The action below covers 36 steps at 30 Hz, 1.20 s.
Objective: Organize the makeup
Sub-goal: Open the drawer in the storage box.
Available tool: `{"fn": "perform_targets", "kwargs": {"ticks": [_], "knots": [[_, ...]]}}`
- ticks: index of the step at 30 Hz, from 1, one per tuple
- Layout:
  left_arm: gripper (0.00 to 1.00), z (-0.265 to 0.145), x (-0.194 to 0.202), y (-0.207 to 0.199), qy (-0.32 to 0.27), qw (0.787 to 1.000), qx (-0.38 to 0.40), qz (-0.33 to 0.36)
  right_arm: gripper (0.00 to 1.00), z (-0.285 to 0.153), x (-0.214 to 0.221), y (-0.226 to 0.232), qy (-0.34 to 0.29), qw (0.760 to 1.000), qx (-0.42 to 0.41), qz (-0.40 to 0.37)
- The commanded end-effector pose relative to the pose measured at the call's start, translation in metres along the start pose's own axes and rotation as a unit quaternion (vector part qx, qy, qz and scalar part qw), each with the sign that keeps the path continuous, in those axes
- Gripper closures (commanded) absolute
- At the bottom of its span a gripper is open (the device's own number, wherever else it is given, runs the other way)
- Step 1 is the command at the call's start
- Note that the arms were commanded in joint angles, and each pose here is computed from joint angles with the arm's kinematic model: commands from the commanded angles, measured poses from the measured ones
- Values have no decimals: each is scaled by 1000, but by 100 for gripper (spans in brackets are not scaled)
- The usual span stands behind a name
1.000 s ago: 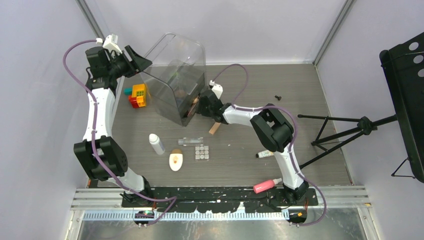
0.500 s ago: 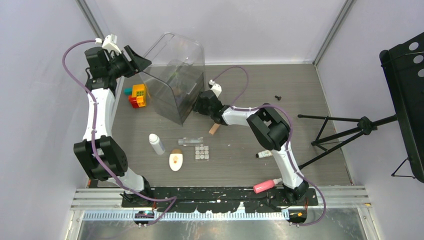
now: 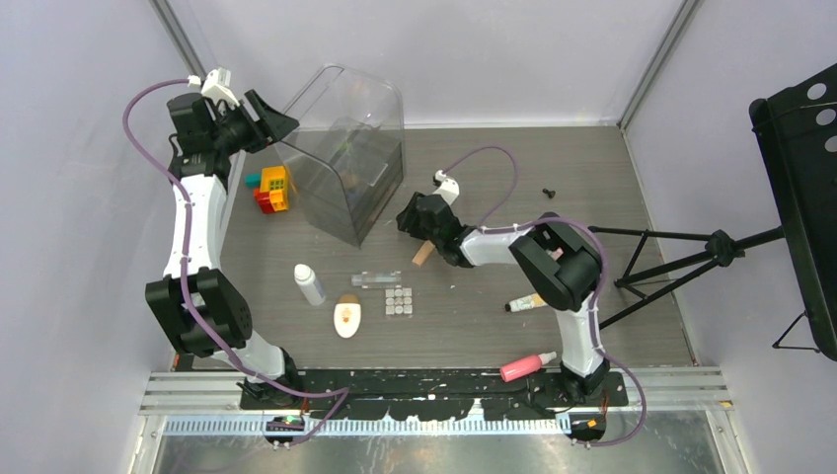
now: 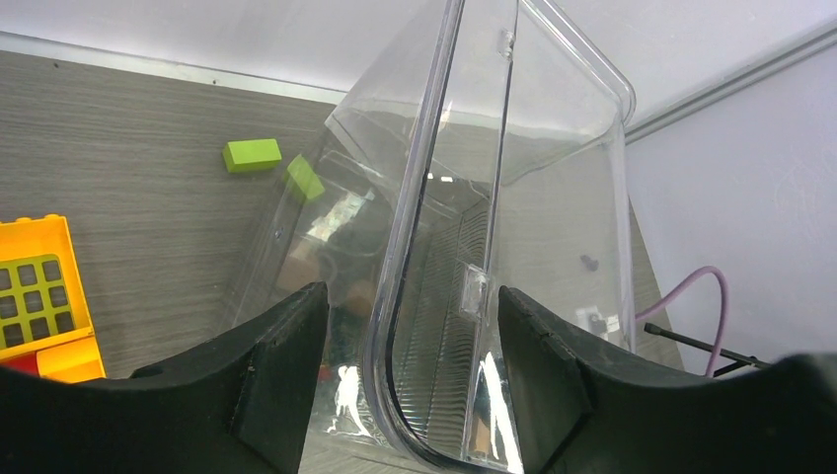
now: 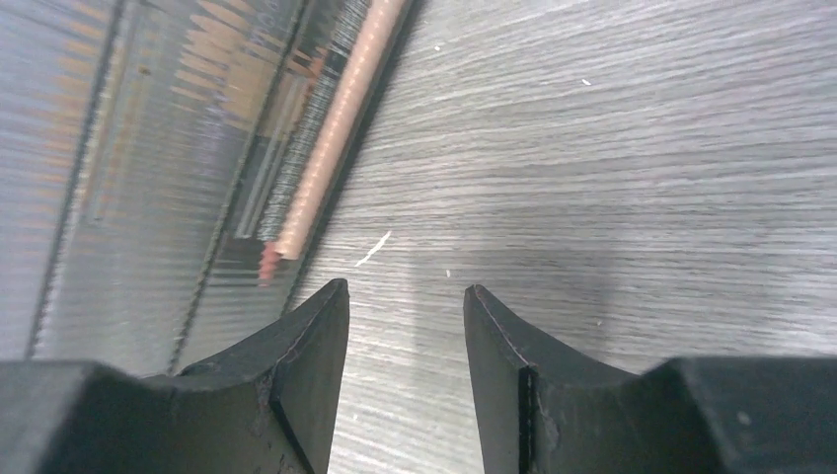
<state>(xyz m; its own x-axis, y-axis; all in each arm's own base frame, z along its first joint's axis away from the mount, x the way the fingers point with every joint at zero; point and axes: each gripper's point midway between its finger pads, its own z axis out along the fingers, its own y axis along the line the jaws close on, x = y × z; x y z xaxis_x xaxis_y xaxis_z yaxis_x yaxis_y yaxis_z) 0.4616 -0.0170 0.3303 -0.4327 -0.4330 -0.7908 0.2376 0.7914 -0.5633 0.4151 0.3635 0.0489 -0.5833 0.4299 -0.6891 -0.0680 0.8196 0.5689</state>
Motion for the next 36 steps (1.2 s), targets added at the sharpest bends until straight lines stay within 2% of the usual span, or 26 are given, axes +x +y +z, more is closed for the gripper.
{"fn": "perform_targets", "kwargs": {"ticks": [1, 7, 11, 15, 22, 36], "knots": [[35, -3, -5, -11, -8, 1000, 23, 10, 49, -25, -51, 45, -43, 995, -83, 41], [34, -2, -5, -11, -7, 1000, 25, 8, 51, -35, -75, 68, -63, 976, -156, 138], [33, -2, -5, -12, -6, 1000, 26, 7, 53, -34, -89, 80, -85, 950, -201, 222], [33, -1, -4, -11, -6, 1000, 26, 7, 54, -29, -96, 93, -90, 928, -240, 271], [32, -1, -5, -11, -6, 1000, 26, 7, 54, -16, -89, 93, -82, 910, -256, 314], [32, -2, -5, -12, -7, 1000, 27, 6, 56, 2, -82, 92, -68, 900, -264, 340]]}}
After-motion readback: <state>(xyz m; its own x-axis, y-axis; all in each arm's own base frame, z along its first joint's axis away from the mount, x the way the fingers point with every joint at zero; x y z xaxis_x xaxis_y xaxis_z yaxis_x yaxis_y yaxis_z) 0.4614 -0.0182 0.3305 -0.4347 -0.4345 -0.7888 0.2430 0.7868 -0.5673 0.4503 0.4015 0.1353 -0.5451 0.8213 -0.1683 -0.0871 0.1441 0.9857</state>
